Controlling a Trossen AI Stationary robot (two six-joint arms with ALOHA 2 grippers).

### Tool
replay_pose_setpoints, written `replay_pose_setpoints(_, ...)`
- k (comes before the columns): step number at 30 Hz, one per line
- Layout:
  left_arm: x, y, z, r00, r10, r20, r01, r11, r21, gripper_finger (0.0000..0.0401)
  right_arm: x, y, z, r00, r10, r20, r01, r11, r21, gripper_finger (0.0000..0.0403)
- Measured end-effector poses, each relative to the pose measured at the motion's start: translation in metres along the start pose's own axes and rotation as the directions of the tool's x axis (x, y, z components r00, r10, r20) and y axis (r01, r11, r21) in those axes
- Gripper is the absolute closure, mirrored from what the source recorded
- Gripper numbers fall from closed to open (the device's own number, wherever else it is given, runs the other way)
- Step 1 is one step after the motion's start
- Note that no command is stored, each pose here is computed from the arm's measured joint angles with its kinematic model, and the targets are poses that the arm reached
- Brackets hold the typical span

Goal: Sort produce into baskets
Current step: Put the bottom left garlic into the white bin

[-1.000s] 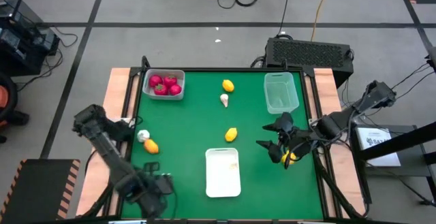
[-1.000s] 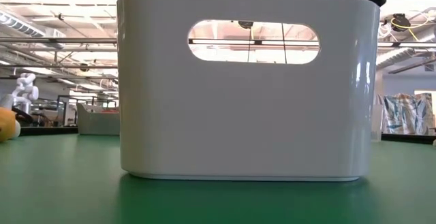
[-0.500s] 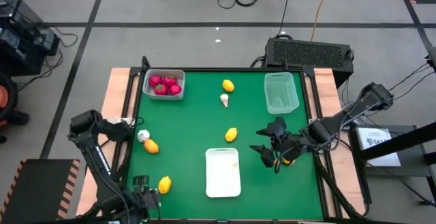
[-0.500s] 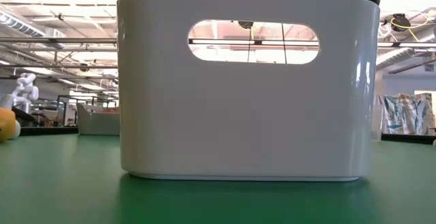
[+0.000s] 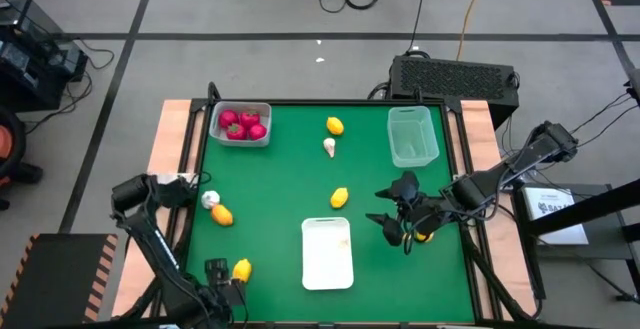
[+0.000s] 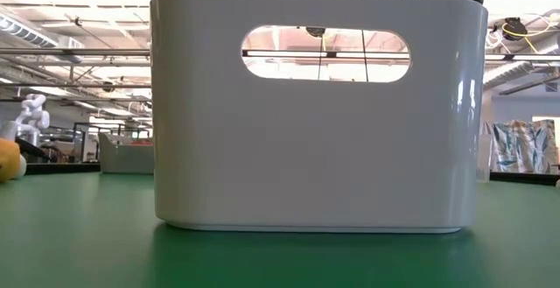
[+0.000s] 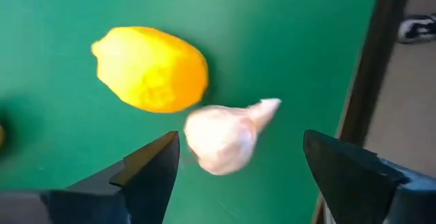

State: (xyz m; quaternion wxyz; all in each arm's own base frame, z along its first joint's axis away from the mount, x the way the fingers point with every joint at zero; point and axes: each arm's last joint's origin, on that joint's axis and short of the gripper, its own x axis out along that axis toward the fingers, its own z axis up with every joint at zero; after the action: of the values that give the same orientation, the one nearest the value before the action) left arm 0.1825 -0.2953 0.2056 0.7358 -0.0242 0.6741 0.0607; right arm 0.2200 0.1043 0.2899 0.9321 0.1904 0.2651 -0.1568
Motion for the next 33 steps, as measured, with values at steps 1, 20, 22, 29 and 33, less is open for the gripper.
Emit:
replay_pose_setpoints(1,0.002,0.000,0.000,1.000,0.017,-0.001,-0.017,1.000,0.002,0.0083,0.000,0.000,0.000,1.000,0.000,0.000,0.000,1.000,-0.002,0.0090)
replay_pose_setpoints(20,0.050,0.011,-0.014,0.997,-0.001,-0.082,-0.001,1.000,-0.023,0.0083,0.003,-0.003,0.002,0.999,0.018,-0.032,-0.018,1.000,-0.007,0.0090)
replay_pose_setpoints(22,0.054,0.011,-0.015,0.996,-0.015,-0.087,0.013,1.000,-0.024,0.0083,0.003,-0.003,0.002,0.999,0.018,-0.032,-0.018,1.000,-0.007,0.0090)
replay_pose_setpoints(29,0.055,0.012,-0.013,0.996,-0.017,-0.082,0.015,1.000,-0.020,0.0091,0.003,-0.003,0.003,0.999,0.018,-0.031,-0.018,1.000,-0.006,0.0090)
replay_pose_setpoints(33,0.055,0.011,-0.012,0.997,-0.033,-0.076,0.031,0.999,-0.020,0.0120,0.004,-0.004,0.004,1.000,0.011,-0.029,-0.011,1.000,-0.002,0.0090)
